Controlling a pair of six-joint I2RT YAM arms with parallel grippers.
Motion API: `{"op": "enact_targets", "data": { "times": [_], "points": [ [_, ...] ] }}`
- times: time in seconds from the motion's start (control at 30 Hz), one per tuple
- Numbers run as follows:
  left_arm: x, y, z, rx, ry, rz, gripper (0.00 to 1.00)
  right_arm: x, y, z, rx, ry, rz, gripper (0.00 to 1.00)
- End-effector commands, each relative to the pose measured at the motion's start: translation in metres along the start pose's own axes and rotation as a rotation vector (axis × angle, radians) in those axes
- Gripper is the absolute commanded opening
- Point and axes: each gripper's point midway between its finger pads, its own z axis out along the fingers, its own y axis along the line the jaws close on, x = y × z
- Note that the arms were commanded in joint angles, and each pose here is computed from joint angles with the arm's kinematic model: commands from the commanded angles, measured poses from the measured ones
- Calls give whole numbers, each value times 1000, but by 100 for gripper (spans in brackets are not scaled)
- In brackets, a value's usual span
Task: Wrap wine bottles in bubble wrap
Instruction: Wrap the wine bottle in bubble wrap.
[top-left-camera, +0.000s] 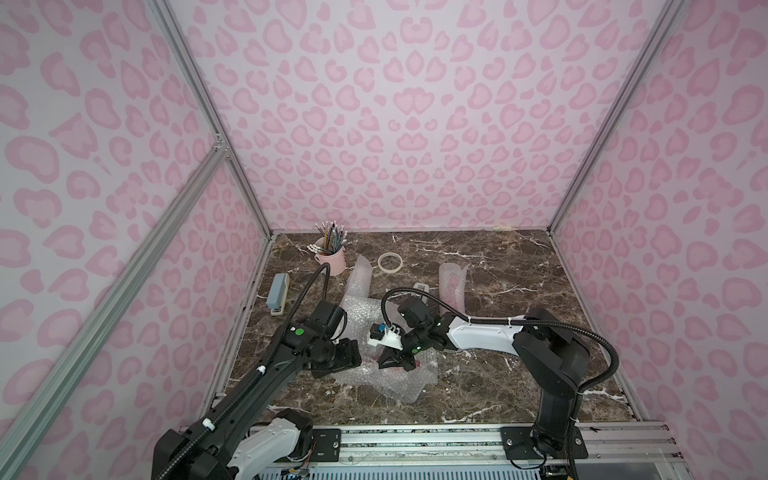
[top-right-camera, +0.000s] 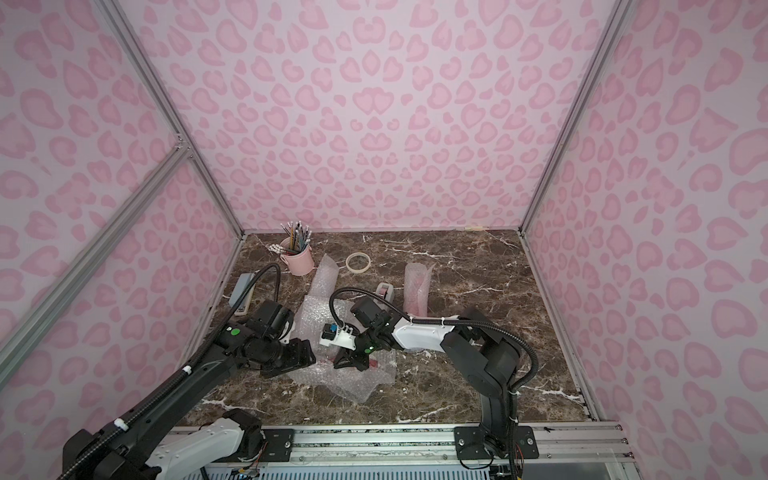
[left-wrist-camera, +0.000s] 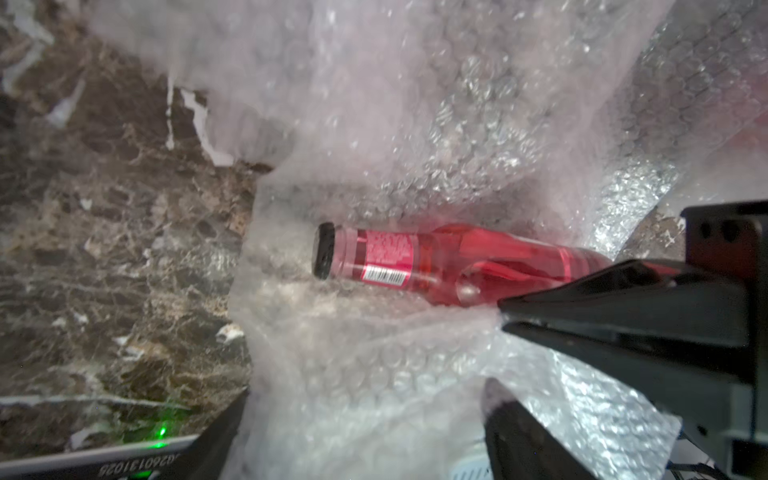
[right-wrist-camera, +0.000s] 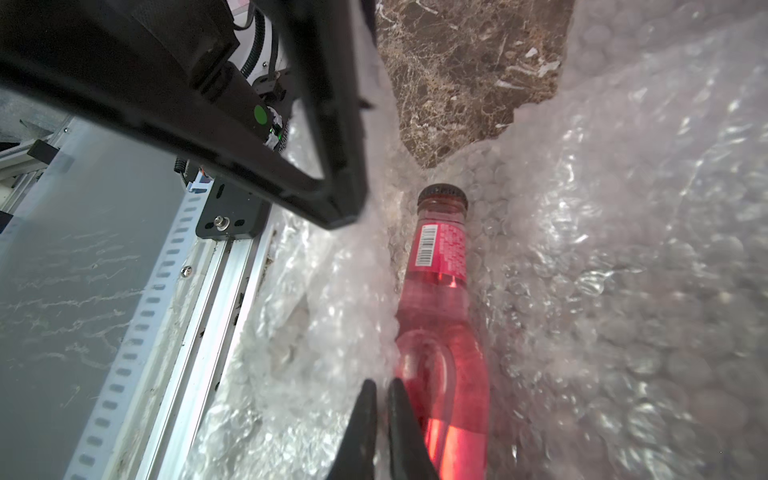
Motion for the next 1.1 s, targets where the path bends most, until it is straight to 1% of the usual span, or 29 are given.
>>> {"op": "enact_targets", "data": {
  "times": [0.0, 0.03, 0.1, 0.2, 0.23, 0.27, 0.3, 0.37, 0.5, 0.63, 0.7, 0.8, 0.87, 0.93, 0.97, 1.07],
  "points": [
    [-25, 0, 4, -45, -71, 62, 70, 4, -5, 1, 25, 18, 18, 15],
    [-28, 1, 6, -65, -67, 69, 66, 4, -5, 1, 27, 18, 16, 16],
    [-33, -3, 6, -59, -67, 82, 53, 3, -7, 0, 38, 22, 15, 20],
    [-38, -4, 7, -66, -62, 92, 28, 1, -9, -2, 52, 25, 11, 27],
    [-39, -4, 8, -71, -55, 93, 24, 0, -9, -3, 59, 23, 12, 32],
    [-39, -4, 10, -72, -48, 94, 23, -3, -10, -5, 68, 16, 6, 37],
    [-39, -4, 13, -68, -38, 94, 21, -5, -10, -7, 76, 13, 4, 40],
    [-40, -6, 19, -61, -15, 95, 13, -10, -10, -15, 110, 2, -9, 47],
    [-47, -5, 27, -66, 0, 89, 13, -16, -11, -37, 213, -10, -33, 56],
    [-56, 0, 35, -99, 11, 88, 13, -17, -6, -75, 352, -32, -59, 63],
    [-59, 1, 42, -108, 19, 87, 13, -19, 7, -94, 394, -56, -89, 68],
    [-61, 7, 50, -142, 35, 82, 14, -24, 41, -120, 418, -125, -180, 71],
    [-64, 7, 56, -143, 46, 81, 14, -23, 72, -124, 395, -158, -260, 72],
    [-66, 5, 59, -137, 53, 82, 15, -19, 101, -120, 341, -196, -318, 75],
    [-68, 3, 60, -134, 56, 82, 15, -16, 115, -115, 309, -208, -337, 80],
    [-69, 2, 62, -133, 66, 81, 15, 1, 138, -91, 215, -162, -361, 80]
  ]
}}
